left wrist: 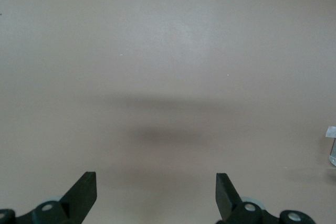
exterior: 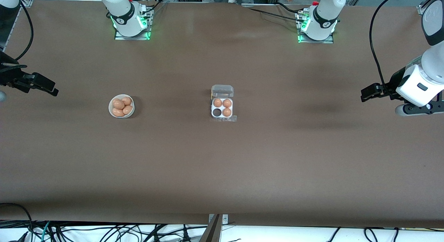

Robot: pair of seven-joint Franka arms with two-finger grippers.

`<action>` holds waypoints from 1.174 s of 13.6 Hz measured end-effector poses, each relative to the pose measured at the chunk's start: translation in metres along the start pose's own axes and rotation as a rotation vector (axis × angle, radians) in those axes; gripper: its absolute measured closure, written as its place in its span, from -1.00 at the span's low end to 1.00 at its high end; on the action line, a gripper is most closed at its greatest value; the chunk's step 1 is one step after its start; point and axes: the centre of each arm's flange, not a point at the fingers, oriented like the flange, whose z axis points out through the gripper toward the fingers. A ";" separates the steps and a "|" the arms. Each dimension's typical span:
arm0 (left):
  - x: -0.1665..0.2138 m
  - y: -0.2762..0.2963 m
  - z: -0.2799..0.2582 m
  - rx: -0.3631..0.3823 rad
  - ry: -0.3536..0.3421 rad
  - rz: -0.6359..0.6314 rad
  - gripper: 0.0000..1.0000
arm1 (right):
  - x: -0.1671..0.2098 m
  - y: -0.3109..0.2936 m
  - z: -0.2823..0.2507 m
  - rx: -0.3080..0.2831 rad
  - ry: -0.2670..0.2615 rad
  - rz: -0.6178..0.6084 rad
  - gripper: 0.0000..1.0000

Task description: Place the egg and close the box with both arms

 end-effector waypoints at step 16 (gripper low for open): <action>0.003 0.000 0.005 0.001 -0.008 0.046 -1.00 | 0.000 0.000 0.000 0.000 0.000 0.000 -1.00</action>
